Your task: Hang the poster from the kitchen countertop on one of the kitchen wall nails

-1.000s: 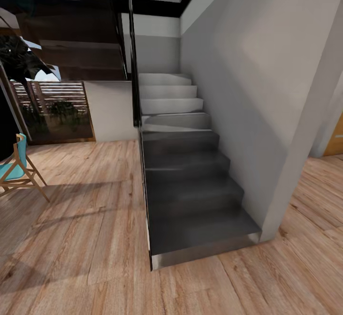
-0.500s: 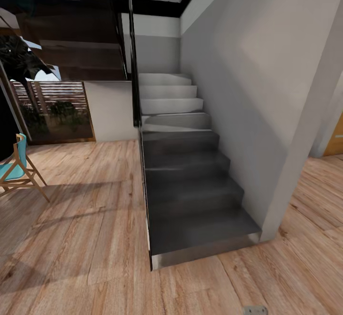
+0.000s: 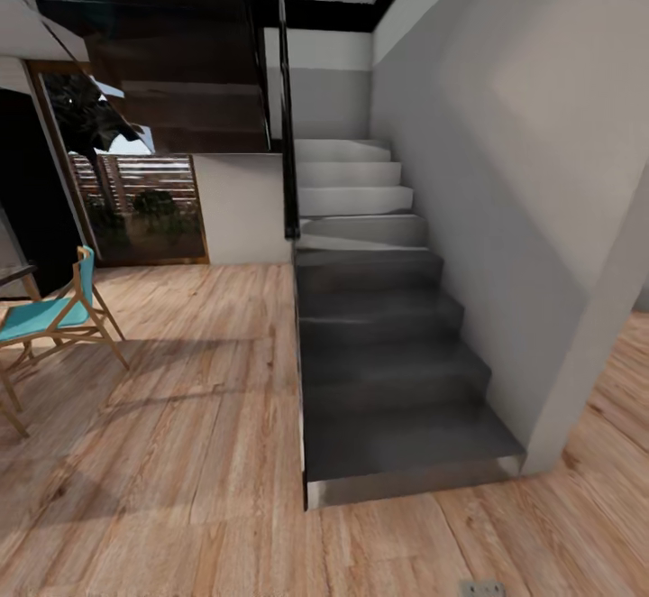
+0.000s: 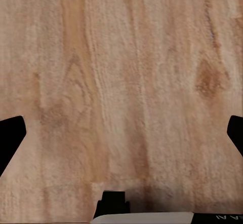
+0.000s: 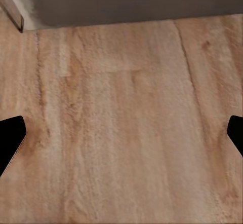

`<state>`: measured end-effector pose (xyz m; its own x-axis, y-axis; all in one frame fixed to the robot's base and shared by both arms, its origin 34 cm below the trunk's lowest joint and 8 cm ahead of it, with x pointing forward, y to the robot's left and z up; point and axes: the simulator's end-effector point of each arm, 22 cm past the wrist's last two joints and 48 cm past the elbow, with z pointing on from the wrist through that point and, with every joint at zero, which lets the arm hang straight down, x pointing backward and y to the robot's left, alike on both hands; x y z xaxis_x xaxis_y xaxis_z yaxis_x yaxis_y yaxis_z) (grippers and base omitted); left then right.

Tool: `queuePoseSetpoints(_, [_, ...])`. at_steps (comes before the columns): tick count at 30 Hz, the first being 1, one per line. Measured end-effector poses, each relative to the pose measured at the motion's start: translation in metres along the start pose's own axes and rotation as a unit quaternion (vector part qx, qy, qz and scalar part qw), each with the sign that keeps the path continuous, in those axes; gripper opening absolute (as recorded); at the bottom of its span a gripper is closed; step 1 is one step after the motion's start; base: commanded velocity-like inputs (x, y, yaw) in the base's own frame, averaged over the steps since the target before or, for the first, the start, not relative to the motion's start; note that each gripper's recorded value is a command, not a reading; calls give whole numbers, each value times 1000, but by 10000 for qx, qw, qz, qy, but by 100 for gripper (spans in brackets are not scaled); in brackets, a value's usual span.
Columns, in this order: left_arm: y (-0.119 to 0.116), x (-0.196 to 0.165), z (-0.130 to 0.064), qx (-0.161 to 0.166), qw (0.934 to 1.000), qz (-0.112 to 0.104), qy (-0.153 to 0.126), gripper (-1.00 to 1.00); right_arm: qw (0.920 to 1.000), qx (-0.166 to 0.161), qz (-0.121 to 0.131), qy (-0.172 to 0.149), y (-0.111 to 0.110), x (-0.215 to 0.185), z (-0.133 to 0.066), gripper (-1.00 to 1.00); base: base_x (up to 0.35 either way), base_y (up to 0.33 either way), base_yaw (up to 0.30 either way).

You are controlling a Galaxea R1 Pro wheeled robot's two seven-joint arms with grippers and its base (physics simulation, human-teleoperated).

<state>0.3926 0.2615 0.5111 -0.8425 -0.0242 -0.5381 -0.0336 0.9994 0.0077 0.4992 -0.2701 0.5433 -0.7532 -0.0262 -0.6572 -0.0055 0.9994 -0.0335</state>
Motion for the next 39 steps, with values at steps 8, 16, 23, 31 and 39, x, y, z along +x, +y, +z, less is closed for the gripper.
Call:
queuePoseSetpoints(8, [2, 1, 0, -17, 10000, -28, 7, 100, 10000, -7, 7, 0, 2, 0, 0, 100, 0, 0, 290])
queuePoseSetpoints(16, [2, 1, 0, -18, 10000, -36, 8, 100, 10000, -2, 7, 0, 2, 0, 0, 100, 0, 0, 290])
queuePoseSetpoints(23, [2, 1, 0, -19, 10000, -38, 8, 100, 10000, -4, 8, 7, 3, 1, 0, 100, 0, 0, 290])
queuePoseSetpoints(31, [2, 1, 0, -24, 10000, -50, 8, 100, 9999, -7, 3, 138, 3, 14, -1, 100, 0, 0, 290])
queuePoseSetpoints(39, [19, 2, 0, -201, 9993, -302, 17, 100, 9999, -12, 5, 160, 3, 15, -1, 100, 4, 78, 216])
